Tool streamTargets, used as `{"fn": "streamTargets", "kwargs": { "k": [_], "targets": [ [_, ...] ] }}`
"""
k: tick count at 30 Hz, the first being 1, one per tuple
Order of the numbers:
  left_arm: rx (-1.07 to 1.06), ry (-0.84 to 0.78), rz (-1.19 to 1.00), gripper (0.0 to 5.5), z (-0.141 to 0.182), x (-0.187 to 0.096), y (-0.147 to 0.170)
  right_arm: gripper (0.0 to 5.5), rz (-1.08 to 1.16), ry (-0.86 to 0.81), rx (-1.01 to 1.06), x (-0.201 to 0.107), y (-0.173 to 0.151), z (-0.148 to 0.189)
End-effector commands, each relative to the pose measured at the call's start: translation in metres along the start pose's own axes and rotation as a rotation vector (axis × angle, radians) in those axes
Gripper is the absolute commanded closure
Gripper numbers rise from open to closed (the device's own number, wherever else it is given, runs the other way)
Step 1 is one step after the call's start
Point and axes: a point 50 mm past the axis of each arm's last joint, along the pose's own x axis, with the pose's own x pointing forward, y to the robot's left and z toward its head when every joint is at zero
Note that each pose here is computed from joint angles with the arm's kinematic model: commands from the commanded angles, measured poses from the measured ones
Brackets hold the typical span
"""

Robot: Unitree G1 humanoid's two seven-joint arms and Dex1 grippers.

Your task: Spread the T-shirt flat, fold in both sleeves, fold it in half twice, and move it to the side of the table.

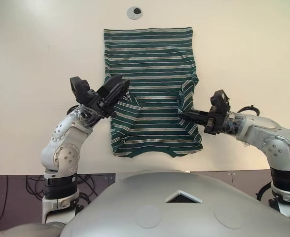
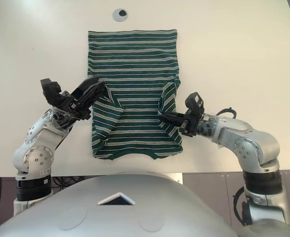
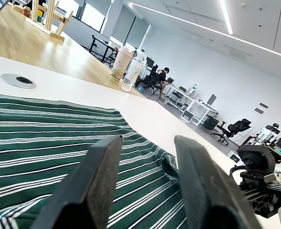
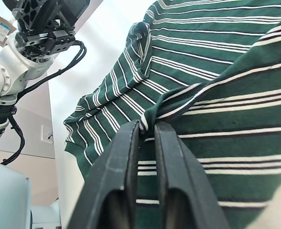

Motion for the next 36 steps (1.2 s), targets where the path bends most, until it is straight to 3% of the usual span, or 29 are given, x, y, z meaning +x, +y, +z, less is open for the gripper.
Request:
{"fn": "streamTargets", "kwargs": {
  "k": [1, 6, 8, 12, 14, 18, 22, 27, 36],
  "targets": [
    [0.090, 0.023, 0.033, 3.53, 0.004, -0.009, 0.005, 4.22, 0.023, -0.047, -0.004, 0.003, 0.003, 0.007],
    [0.413, 0.154, 0.067, 3.53, 0.006, -0.049, 0.015, 3.32, -0.010, -0.182, 0.001, -0.029, -0.005, 0.024],
    [0.613, 0.269, 0.009, 3.53, 0.000, -0.072, 0.014, 2.99, -0.078, -0.186, -0.136, -0.051, -0.012, 0.025],
    [1.026, 0.666, -0.315, 3.53, -0.025, -0.125, 0.007, 2.99, -0.138, 0.113, -0.577, -0.086, -0.022, -0.013],
    [1.094, 0.752, -0.406, 3.53, -0.028, -0.139, 0.009, 2.99, -0.112, 0.225, -0.695, -0.095, -0.025, -0.033],
    [1.141, 0.802, -0.489, 3.53, -0.036, -0.150, 0.014, 2.99, -0.050, 0.306, -0.885, -0.099, -0.027, -0.054],
    [1.149, 0.810, -0.548, 3.53, -0.050, -0.155, 0.016, 2.99, 0.012, 0.278, -0.973, -0.094, -0.022, -0.070],
    [1.206, 0.746, -0.622, 3.53, -0.066, -0.145, 0.012, 2.99, 0.075, 0.191, -1.128, -0.081, -0.014, -0.080],
    [1.218, 0.700, -0.686, 3.53, -0.084, -0.136, 0.007, 2.99, 0.162, 0.180, -1.244, -0.061, -0.013, -0.094]
  ]
}}
